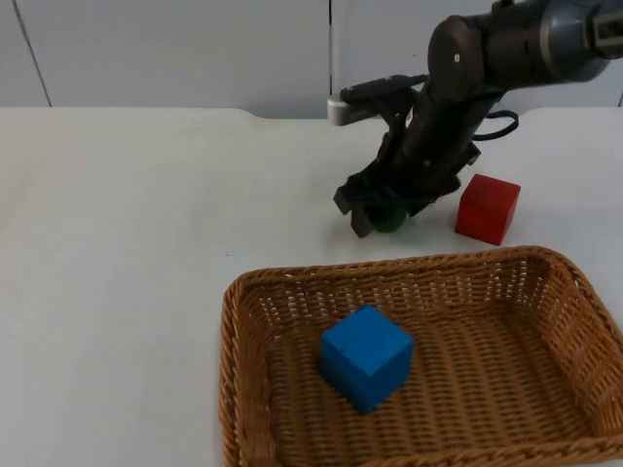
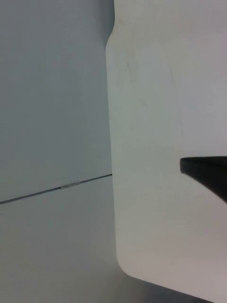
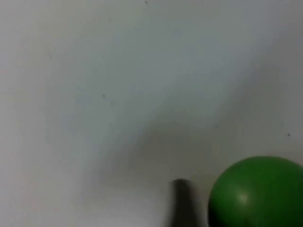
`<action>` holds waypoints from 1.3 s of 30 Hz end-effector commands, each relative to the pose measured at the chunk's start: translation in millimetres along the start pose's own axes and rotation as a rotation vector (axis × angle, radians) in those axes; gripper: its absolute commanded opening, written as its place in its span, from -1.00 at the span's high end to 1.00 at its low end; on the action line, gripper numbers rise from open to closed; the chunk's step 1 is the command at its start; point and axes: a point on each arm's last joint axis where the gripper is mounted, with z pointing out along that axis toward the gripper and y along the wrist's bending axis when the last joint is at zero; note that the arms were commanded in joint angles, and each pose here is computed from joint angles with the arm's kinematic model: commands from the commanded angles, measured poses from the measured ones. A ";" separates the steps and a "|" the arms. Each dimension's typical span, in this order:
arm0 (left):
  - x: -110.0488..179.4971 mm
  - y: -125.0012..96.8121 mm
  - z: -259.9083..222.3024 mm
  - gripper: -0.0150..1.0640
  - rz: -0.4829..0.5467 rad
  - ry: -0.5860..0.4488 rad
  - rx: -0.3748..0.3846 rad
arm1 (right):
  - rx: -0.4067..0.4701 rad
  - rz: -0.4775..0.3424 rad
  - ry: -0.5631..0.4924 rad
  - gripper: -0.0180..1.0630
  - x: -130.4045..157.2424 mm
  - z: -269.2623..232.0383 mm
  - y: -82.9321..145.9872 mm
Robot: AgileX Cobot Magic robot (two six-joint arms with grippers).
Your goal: Place all geometric objects except the red cube into the basket.
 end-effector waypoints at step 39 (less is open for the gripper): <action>-2.7 1.0 -0.9 -0.96 -0.001 -0.014 -0.003 | -0.013 0.013 -0.136 0.96 110.2 -165.1 56.5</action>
